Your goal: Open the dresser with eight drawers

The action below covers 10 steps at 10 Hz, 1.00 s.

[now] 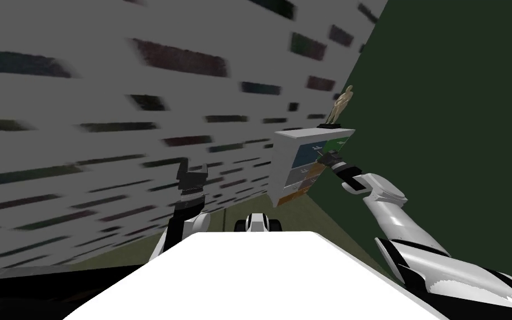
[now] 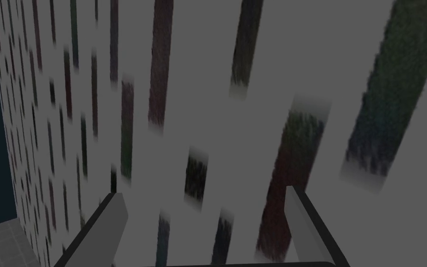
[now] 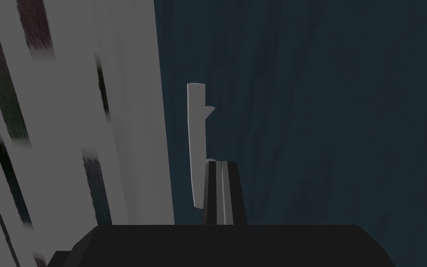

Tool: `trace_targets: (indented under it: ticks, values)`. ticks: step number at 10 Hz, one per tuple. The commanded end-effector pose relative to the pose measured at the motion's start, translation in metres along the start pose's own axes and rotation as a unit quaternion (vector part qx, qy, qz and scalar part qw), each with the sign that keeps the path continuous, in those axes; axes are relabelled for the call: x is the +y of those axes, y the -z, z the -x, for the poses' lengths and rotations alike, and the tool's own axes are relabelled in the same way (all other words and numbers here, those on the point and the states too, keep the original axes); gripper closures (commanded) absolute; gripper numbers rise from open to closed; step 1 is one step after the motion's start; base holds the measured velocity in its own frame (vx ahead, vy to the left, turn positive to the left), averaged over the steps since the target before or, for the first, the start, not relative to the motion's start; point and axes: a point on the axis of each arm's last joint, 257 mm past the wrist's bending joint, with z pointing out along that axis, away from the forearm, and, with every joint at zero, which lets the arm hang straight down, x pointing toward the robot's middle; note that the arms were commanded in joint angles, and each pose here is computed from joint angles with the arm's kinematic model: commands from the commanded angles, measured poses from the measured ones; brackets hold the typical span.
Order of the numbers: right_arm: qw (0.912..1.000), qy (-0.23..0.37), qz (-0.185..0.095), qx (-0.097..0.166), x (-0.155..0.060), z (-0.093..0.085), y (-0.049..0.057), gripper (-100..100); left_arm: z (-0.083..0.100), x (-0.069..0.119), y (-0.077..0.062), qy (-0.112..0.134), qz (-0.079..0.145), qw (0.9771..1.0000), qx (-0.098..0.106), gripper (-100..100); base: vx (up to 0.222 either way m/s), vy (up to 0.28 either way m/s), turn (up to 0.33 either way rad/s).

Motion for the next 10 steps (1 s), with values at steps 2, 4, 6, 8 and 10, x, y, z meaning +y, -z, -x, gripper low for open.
trace_targets:
  ticks: [2,4,6,8,10]
  values:
    - [0.9973,-0.023,0.006,-0.069,0.007,0.057,0.001,100,0.000,0.000,0.000,0.000,0.000,1.0000,0.000,0,0.148,0.072,-0.322]
    - [0.9943,-0.037,0.011,-0.099,0.013,0.083,0.004,100,0.000,0.000,0.000,0.000,0.000,1.0000,0.000,0,0.162,0.066,-0.330]
    - [0.9945,-0.002,0.012,-0.104,0.004,0.082,0.005,-100,0.000,0.000,0.000,0.000,0.000,1.0000,0.000,0,0.077,-0.006,-0.039]
    - [0.9919,0.031,0.017,-0.122,-0.003,0.090,0.006,-100,0.000,0.000,0.000,0.000,0.000,1.0000,0.000,0,0.066,-0.104,-0.013]
    - [0.9873,0.066,0.022,-0.143,-0.010,0.100,0.006,-100,0.000,0.000,0.000,0.000,0.000,1.0000,0.000,0,0.053,-0.100,0.000]
